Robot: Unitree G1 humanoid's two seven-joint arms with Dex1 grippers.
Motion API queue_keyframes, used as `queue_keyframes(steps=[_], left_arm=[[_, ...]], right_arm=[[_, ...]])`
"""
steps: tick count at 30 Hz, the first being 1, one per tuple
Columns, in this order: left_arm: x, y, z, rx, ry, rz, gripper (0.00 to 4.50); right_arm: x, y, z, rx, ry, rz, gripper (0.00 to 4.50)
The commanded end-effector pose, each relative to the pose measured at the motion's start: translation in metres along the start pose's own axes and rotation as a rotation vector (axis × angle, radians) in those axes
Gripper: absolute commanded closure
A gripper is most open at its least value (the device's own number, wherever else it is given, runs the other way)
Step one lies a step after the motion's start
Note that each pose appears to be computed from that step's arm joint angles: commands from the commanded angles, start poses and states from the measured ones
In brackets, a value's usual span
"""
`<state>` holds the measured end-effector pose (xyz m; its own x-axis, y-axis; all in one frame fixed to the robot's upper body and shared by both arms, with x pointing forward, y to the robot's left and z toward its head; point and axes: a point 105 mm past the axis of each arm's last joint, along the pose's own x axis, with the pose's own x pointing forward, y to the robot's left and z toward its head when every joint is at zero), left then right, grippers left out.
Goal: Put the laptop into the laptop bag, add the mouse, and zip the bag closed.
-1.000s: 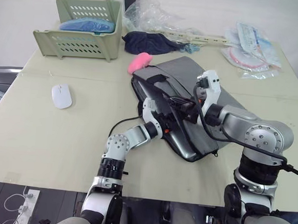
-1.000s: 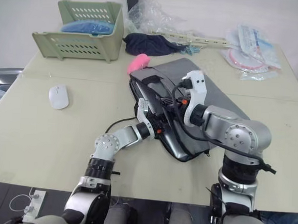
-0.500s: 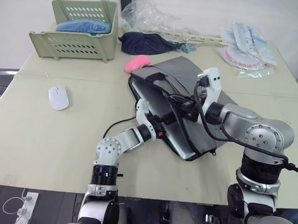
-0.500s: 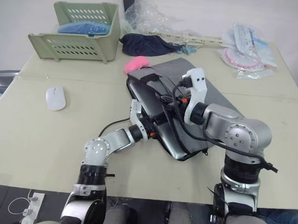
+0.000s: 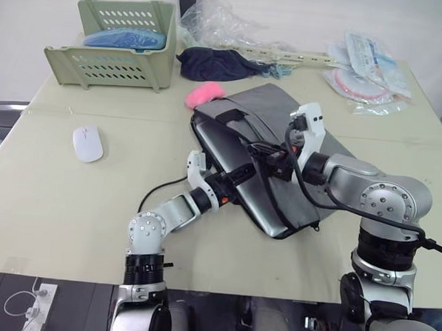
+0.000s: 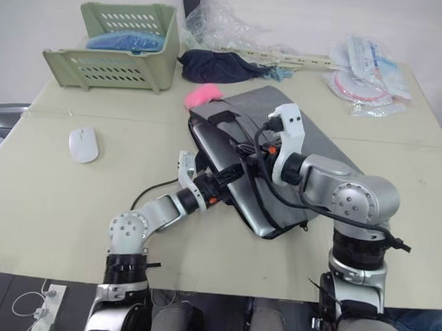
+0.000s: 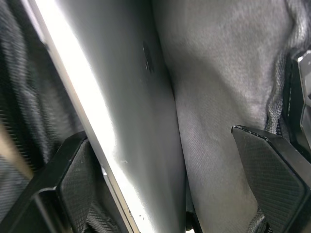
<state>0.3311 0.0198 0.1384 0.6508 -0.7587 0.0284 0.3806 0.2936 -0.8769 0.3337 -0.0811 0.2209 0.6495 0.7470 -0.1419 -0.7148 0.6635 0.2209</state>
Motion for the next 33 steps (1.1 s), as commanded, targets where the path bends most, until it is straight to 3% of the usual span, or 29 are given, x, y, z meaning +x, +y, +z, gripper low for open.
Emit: queue_keyframes(steps=[1,7,22,33], left_arm=[[-0.004,-0.01,0.006,-0.004,-0.029,-0.047,1.3],[0.0,-0.014,0.002,-0.055,-0.027,-0.066,4.31],[0.038,-0.032,-0.014,-0.071,0.051,-0.143,4.37],[0.035,-0.032,-0.02,0.015,0.11,-0.159,4.37]], right_arm=[[-0.006,-0.001,0.009,-0.02,-0.041,-0.001,4.5],[-0.005,0.002,0.009,-0.021,-0.043,0.015,4.5],[-0.001,0.022,0.008,0.0,-0.046,0.089,4.5],[-0.004,0.013,0.01,-0.004,-0.052,0.046,4.5]])
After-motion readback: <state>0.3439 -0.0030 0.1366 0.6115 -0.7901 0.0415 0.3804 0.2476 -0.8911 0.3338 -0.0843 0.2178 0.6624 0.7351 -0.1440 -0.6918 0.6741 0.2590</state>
